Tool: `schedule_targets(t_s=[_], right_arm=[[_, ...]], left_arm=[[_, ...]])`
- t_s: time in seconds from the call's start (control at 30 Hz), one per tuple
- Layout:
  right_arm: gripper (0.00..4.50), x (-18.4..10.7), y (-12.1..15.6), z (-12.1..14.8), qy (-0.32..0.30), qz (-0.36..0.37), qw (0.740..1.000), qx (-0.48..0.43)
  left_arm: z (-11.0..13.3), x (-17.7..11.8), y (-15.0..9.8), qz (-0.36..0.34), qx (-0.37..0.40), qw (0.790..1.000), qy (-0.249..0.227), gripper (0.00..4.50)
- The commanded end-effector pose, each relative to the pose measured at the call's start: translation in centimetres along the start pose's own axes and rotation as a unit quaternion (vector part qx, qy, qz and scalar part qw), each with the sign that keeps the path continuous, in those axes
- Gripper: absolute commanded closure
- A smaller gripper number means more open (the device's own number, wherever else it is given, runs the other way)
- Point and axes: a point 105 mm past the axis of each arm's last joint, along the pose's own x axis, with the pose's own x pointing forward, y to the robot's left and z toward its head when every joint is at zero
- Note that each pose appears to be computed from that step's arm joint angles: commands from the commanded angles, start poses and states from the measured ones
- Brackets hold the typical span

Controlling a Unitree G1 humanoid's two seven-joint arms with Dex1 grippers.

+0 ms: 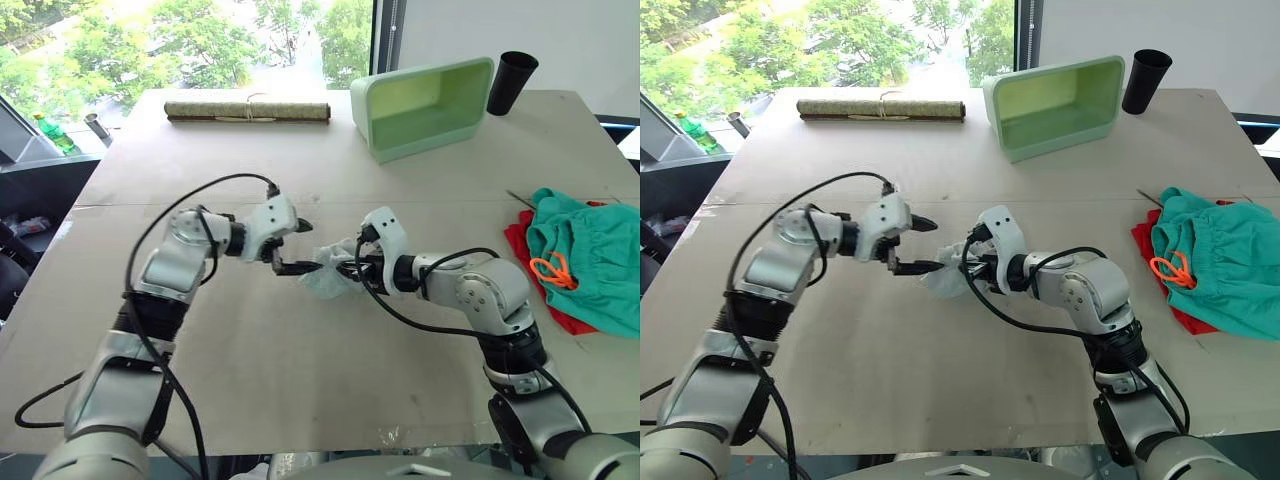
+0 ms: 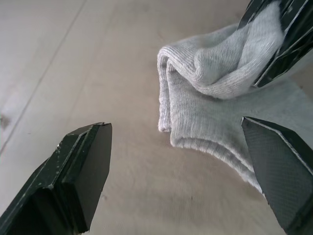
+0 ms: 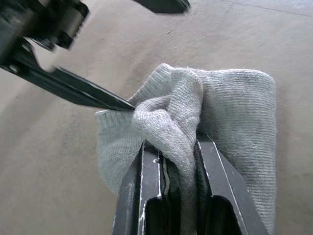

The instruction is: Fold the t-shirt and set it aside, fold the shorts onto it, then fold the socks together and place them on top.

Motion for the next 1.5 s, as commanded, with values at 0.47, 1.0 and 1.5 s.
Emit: schedule_targets(t_s=[0.47,1.0,1.5], right_arm=[[0.12,1.5,2.8,1.5,-0.017,0.069,0.997,-0.024],[0.12,-4.9,5.0,3.5,-0.087,0.222,0.968,-0.082],[0.12,-0.7,-0.7,-0.9,-0.008,0.103,0.991,0.086]], left_arm=[[4.0,2.6,2.4,0.058,0.014,0.996,-0.073,0.00],[0.4,4.4,0.6,0.025,0.016,0.999,-0.017,0.00],[0.2,1.8,-0.9,0.018,0.022,1.000,-0.009,0.00]])
